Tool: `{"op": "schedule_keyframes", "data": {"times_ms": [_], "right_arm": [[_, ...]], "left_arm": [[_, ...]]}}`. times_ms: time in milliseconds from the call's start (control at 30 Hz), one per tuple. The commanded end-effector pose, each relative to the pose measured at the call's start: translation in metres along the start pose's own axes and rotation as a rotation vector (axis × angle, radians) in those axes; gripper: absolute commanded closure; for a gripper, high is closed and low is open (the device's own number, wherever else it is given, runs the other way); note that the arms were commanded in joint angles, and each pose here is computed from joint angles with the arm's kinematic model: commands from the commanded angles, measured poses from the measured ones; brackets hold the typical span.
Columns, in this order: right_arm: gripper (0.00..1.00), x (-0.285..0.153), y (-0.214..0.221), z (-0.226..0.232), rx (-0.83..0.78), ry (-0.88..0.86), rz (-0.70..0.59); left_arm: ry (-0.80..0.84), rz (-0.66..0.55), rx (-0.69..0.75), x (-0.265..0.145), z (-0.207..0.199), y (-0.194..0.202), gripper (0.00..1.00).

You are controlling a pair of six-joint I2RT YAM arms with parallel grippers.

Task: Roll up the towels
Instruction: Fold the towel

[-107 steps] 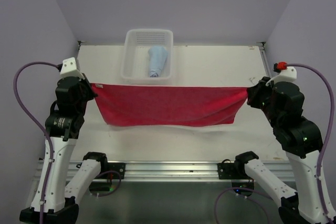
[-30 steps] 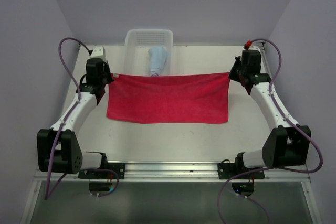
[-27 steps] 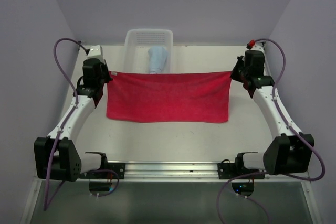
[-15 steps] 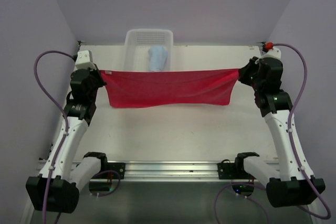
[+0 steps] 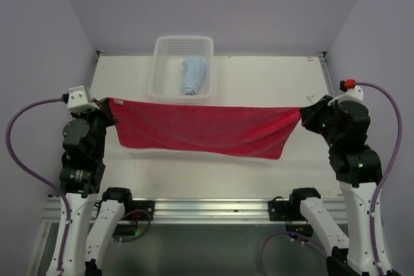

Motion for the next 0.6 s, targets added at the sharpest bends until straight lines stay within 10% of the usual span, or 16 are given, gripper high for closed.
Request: {"op": "schedule_keyframes", "data": {"times_ms": [0, 567], "right_arm": [[1.00, 0.000, 0.002, 0.000, 0.046, 0.023, 0.054], [1.00, 0.181, 0.019, -0.019, -0.045, 0.170, 0.212]], "left_arm": [[-0.051, 0.019, -0.012, 0.003, 0.004, -0.003, 1.00], [-0.116, 0.326, 0.065, 0.164, 0.003, 0.099, 1.00]]}}
Point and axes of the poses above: each gripper's point midway between its finger pads, its own x axis out along the fingers, its own z axis along the line the jaws close on, y = z × x, the point moved 4 cm from there along -x, back along the fingers, and after that the axes turned 13 degrees about -x, right-handed, at the moved point
